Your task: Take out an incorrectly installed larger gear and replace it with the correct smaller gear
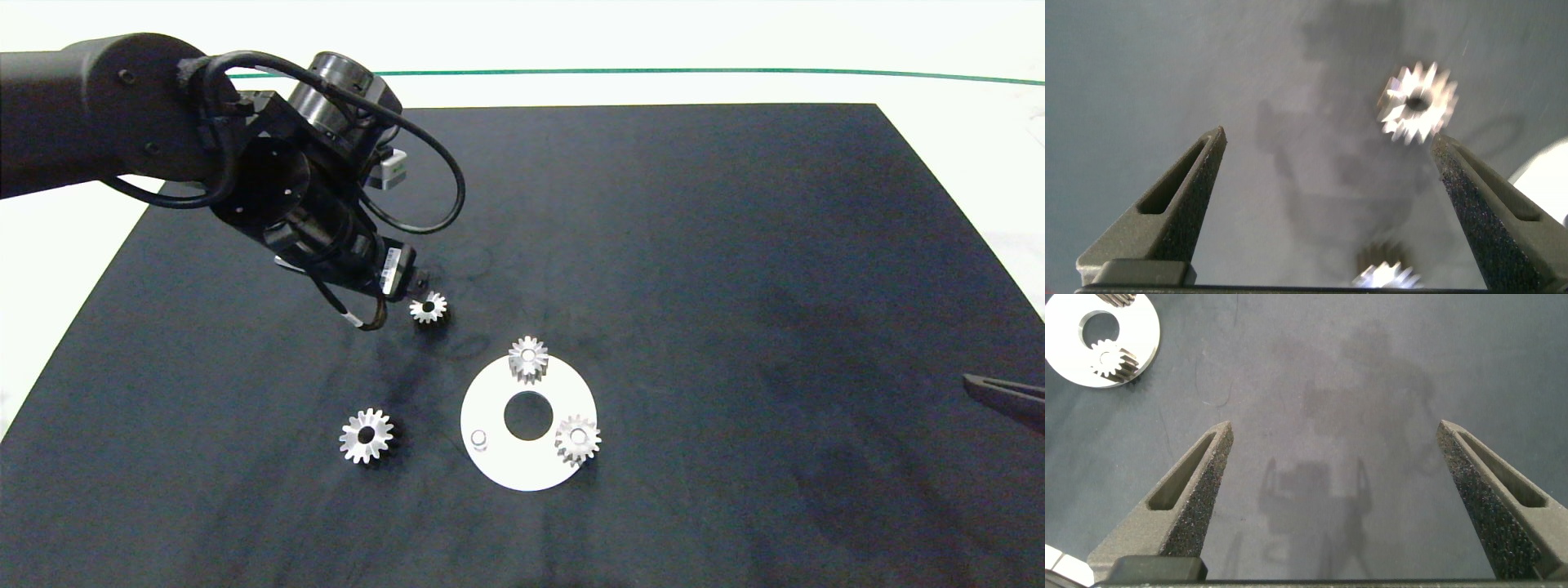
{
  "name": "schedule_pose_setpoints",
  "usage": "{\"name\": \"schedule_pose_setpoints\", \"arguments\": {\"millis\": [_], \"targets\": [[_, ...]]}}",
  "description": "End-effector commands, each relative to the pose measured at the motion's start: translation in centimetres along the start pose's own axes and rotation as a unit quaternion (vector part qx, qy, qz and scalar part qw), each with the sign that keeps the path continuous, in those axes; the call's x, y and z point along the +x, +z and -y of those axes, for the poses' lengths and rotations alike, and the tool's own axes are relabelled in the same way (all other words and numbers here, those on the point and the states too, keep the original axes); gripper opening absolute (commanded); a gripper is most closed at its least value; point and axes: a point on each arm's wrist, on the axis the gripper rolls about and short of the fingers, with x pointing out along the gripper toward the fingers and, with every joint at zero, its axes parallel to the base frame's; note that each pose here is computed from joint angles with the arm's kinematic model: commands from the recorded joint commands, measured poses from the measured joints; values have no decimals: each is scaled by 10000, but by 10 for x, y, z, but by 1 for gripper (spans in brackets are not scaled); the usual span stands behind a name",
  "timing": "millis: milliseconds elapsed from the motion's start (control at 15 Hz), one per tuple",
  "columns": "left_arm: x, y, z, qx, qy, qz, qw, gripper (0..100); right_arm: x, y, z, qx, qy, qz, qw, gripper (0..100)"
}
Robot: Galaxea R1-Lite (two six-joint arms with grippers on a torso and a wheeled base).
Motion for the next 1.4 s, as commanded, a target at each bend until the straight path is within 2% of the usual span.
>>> {"name": "schedule_pose_setpoints", "arguments": {"millis": [67, 200, 400, 667, 1400], "targets": [[24, 3, 14, -104, -61, -200, 9997, 100, 1, 0, 0, -10, 11, -18, 10000, 100], [20, 3, 20, -252, -144, -172, 9994, 100, 1, 0, 0, -10, 11, -18, 10000, 100], [13, 3, 29, -275, -335, -112, 9990, 100, 0, 0, 0, -3, 7, -3, 10000, 100], [14, 4, 37, -495, -577, -111, 9970, 100, 0, 0, 0, -3, 7, -3, 10000, 100], [36, 7, 38, -517, -503, -152, 9973, 100, 1, 0, 0, -10, 11, -18, 10000, 100]]}}
